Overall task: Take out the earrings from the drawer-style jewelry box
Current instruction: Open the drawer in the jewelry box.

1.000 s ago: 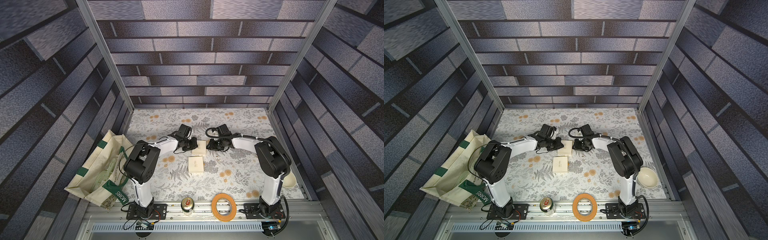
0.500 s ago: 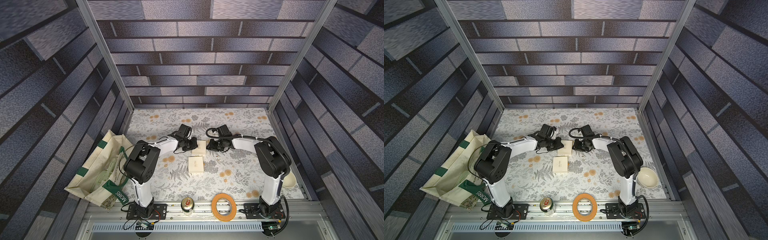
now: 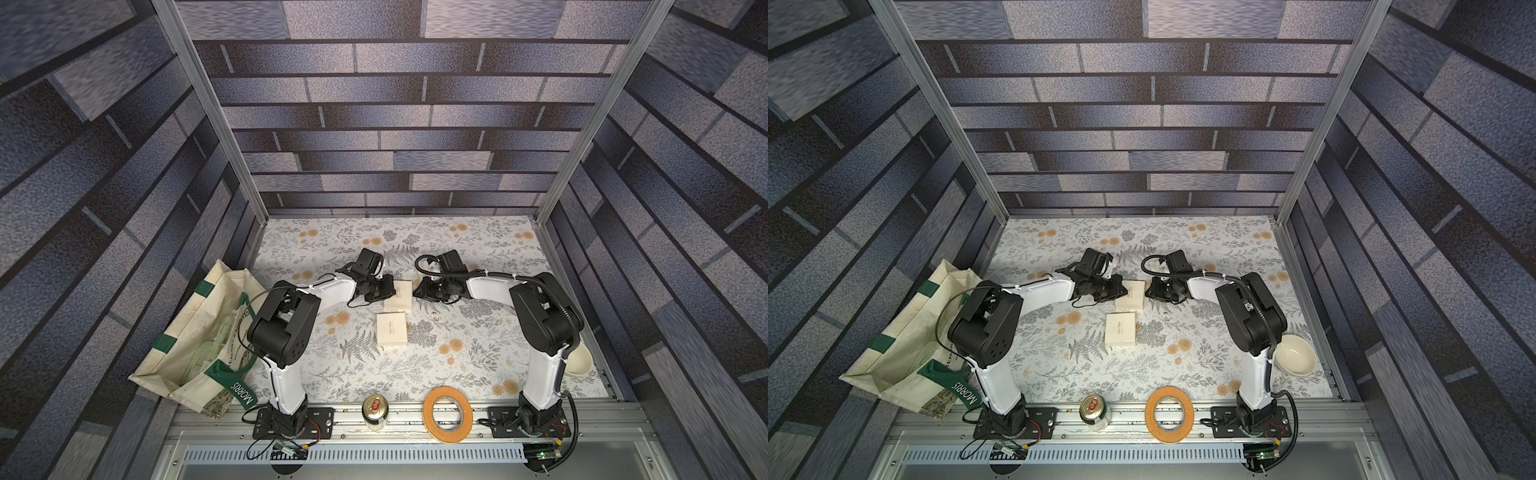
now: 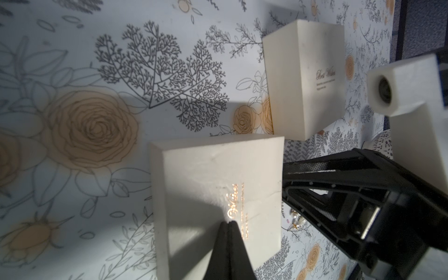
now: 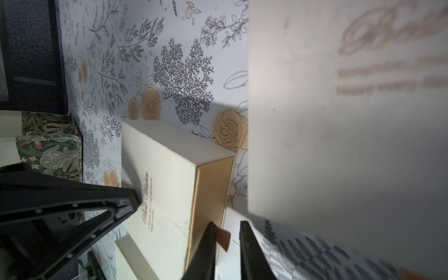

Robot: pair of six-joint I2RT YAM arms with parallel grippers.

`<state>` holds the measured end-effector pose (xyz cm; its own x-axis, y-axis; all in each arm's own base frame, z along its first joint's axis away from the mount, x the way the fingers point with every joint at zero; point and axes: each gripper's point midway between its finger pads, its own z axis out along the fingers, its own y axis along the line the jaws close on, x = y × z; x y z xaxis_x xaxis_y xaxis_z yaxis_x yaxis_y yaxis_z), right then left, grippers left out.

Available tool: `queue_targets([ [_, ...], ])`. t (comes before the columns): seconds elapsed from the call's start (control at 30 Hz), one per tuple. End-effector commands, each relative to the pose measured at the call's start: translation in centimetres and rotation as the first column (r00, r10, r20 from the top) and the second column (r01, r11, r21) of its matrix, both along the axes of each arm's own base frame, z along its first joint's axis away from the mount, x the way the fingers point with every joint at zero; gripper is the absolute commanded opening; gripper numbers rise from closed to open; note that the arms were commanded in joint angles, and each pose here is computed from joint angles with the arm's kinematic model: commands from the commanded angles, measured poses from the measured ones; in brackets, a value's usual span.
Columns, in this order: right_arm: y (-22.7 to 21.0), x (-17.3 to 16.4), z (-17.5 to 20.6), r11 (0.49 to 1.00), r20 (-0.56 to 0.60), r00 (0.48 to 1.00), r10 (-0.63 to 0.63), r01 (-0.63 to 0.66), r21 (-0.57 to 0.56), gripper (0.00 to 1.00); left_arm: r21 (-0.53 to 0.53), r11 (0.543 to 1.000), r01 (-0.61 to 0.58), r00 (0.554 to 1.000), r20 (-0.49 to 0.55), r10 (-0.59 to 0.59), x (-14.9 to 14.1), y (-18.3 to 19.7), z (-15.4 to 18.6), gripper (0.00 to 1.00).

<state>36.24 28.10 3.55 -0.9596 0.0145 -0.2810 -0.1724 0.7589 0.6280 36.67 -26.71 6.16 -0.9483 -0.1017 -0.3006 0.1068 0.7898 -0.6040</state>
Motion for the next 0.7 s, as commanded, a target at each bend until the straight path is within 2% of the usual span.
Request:
queue_targets([
  [0.0, 0.11, -0.14, 0.07, 1.0, -0.009, 1.0, -0.001, 0.001, 0.032, 0.21, 0.081, 0.996, -0.025, 0.998, -0.062, 0.03, -1.29, 1.65, -2.56, 0.0],
  [0.67, 0.17, -0.15, -0.23, 0.999, -0.019, 1.0, -0.006, 0.006, 0.039, 0.18, 0.083, 0.996, -0.028, 0.997, -0.064, 0.033, -1.36, 1.78, -2.7, 0.0],
])
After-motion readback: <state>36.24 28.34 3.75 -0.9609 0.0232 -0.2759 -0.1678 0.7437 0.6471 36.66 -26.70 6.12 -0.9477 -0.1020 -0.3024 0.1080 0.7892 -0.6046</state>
